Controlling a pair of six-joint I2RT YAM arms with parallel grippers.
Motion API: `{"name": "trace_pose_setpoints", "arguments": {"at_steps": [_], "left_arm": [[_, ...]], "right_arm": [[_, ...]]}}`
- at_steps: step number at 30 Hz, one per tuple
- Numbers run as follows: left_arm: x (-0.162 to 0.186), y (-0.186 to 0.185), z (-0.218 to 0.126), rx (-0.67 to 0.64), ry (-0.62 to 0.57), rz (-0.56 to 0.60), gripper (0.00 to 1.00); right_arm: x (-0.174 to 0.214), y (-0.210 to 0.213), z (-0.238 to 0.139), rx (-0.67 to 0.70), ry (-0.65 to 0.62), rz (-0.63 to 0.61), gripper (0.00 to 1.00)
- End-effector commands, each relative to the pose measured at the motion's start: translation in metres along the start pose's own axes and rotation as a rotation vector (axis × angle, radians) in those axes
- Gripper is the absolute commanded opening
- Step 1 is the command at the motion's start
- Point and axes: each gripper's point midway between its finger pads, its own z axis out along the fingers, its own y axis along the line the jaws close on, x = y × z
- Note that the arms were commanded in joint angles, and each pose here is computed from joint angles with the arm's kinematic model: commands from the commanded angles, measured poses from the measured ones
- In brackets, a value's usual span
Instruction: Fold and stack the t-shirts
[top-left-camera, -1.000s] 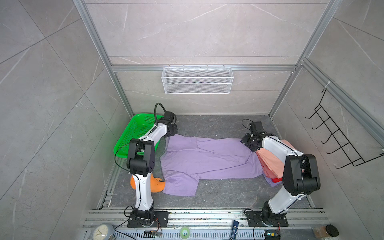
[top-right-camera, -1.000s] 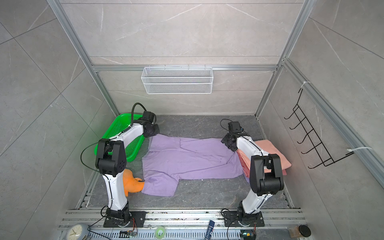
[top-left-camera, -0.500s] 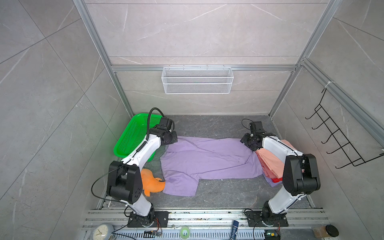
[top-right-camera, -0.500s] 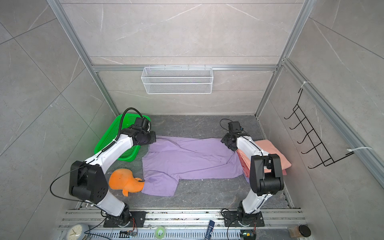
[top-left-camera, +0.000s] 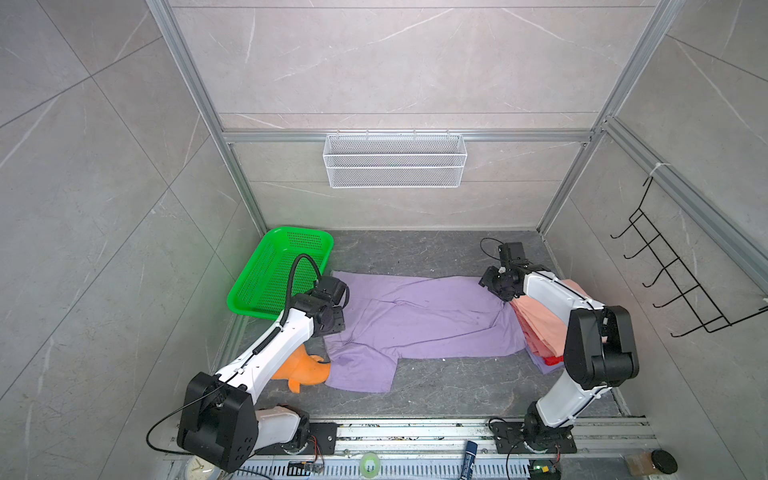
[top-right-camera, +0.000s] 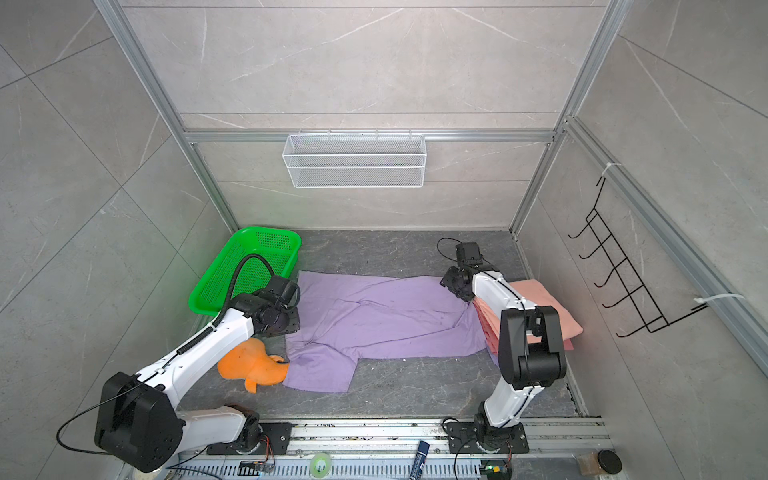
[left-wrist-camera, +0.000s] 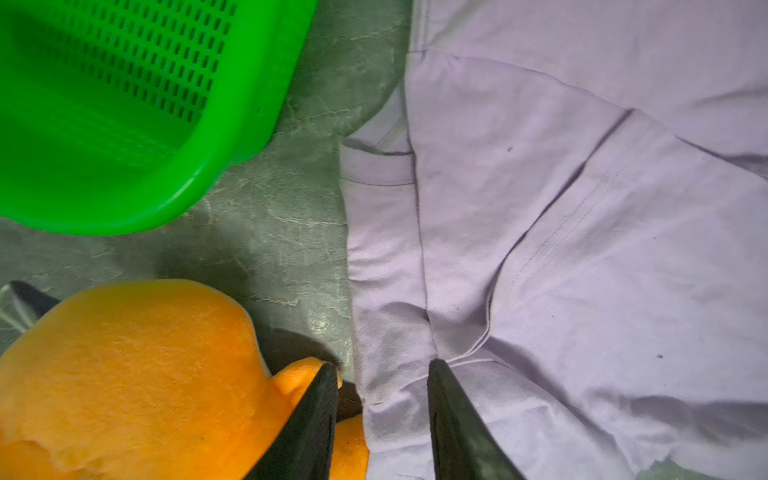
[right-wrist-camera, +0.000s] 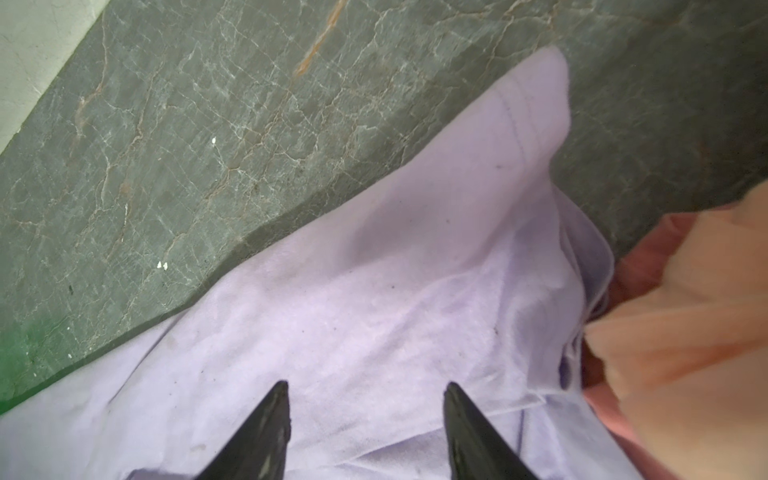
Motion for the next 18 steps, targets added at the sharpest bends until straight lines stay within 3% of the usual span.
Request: {"name": "trace_pose_setpoints", "arguments": {"at_steps": [1, 9, 18], "left_arm": [[-0.033, -0.009, -0.019, 0.029, -0.102, -0.040, 0.42], [-0.061, -0.108, 0.013, 0.301, -0.020, -0.006, 0.43], [-0.073, -0.174, 0.077, 0.363, 0.077, 0.052, 0.42]], "right_arm": [[-0.001, 0.005, -0.003, -0.017, 0.001, -0.027, 0.60], [-0.003, 0.008, -0.020, -0.037, -0.021, -0.016, 0.61], [0.004, -0.006, -0.038, -0.004, -0.041, -0.010, 0.61]]}}
